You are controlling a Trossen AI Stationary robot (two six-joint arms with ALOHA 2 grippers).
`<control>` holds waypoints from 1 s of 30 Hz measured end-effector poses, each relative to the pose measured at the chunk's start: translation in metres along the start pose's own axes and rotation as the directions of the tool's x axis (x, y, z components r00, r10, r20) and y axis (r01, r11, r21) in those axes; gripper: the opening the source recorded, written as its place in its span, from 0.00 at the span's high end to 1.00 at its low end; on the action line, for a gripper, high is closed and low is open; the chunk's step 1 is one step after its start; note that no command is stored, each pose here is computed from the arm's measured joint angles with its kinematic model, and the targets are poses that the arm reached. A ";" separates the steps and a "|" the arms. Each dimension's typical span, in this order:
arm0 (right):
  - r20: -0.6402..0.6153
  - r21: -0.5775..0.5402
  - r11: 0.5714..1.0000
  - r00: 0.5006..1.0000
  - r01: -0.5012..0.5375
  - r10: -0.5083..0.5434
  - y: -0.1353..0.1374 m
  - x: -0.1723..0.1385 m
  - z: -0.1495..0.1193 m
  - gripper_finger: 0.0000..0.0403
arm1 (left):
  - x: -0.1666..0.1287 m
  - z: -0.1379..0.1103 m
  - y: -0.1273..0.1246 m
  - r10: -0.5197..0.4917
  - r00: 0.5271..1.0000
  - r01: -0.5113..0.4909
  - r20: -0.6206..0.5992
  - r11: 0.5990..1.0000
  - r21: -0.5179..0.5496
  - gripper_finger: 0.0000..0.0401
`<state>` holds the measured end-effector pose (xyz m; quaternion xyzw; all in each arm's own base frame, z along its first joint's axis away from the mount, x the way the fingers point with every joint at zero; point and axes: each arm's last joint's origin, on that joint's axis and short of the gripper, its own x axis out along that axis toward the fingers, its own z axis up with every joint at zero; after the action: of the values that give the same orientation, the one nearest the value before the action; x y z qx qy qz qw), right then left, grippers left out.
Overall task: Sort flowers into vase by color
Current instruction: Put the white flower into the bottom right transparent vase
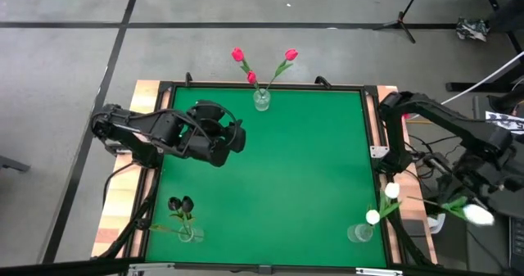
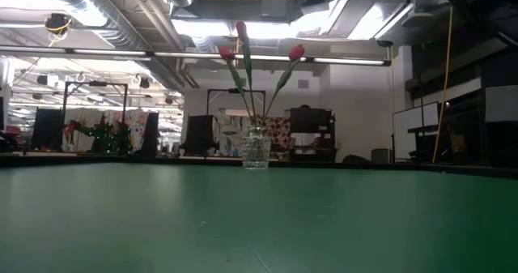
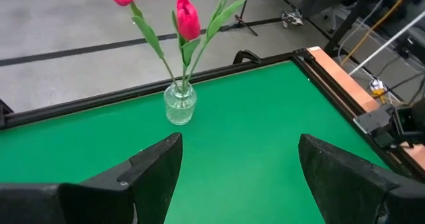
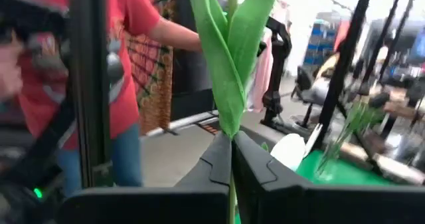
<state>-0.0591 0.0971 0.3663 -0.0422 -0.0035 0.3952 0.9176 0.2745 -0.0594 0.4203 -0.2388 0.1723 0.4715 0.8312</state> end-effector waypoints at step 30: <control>-0.067 0.390 0.572 0.642 0.722 -0.764 0.011 0.164 -0.033 1.00 | 0.002 -0.019 -0.015 -0.007 1.000 0.008 -0.025 0.998 0.065 0.27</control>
<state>0.0469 0.2212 0.3279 0.1640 0.0063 -0.0326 0.9859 0.2869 -0.0751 0.4066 -0.2179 0.1970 0.4596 0.8381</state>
